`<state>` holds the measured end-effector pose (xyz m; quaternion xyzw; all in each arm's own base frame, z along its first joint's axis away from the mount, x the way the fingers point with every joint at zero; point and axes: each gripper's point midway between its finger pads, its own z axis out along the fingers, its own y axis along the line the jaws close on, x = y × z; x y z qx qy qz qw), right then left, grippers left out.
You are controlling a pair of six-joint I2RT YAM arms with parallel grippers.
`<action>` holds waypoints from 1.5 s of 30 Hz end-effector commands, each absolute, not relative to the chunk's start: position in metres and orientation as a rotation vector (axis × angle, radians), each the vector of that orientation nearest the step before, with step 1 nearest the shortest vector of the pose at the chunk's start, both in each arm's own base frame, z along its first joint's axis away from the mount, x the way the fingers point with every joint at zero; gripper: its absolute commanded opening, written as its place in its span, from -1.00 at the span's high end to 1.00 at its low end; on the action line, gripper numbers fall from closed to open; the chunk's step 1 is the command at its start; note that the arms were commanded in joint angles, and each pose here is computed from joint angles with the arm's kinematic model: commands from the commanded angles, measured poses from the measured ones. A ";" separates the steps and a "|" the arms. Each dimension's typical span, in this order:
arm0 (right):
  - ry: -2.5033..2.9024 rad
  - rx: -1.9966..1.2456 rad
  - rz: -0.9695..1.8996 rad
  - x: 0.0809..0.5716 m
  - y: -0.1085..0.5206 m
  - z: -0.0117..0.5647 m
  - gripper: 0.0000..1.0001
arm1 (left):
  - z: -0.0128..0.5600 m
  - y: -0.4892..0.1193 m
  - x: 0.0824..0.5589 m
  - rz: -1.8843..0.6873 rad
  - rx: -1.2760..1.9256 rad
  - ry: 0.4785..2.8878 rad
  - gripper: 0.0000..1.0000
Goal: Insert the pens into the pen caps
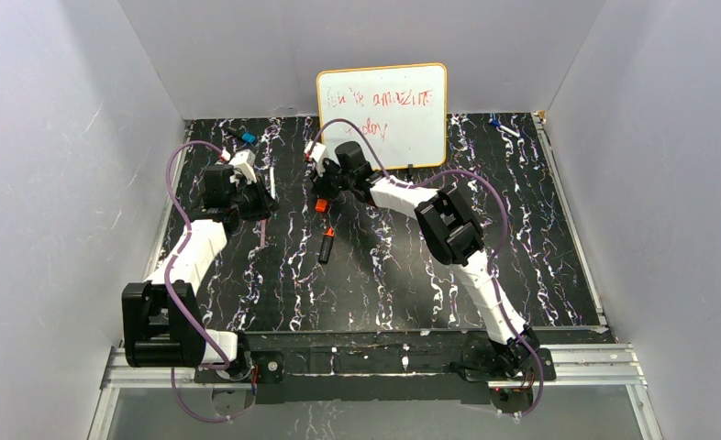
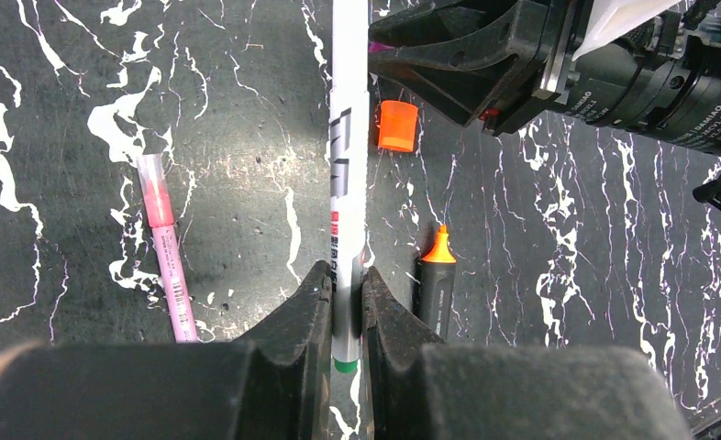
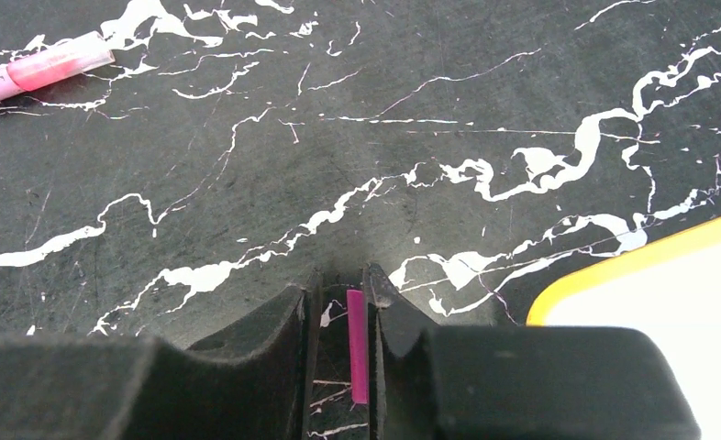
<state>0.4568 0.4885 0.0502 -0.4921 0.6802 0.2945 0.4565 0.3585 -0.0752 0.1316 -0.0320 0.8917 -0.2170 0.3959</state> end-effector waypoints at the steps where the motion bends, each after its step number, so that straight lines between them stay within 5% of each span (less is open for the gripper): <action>1: 1.588 -1.196 0.699 0.466 0.486 0.101 0.37 | 0.133 -0.076 0.355 -0.568 -0.068 2.261 1.00; 23: 1.635 -1.257 0.624 0.473 0.473 0.078 0.44 | 0.131 -0.077 0.355 -0.578 -0.064 2.271 1.00; 33: 1.669 -1.290 0.582 0.471 0.471 0.059 0.97 | 0.130 -0.077 0.355 -0.577 -0.061 2.276 1.00; 45: 1.559 -1.059 0.638 0.473 0.464 0.123 0.97 | 0.135 -0.091 0.356 -0.673 -0.019 2.237 1.00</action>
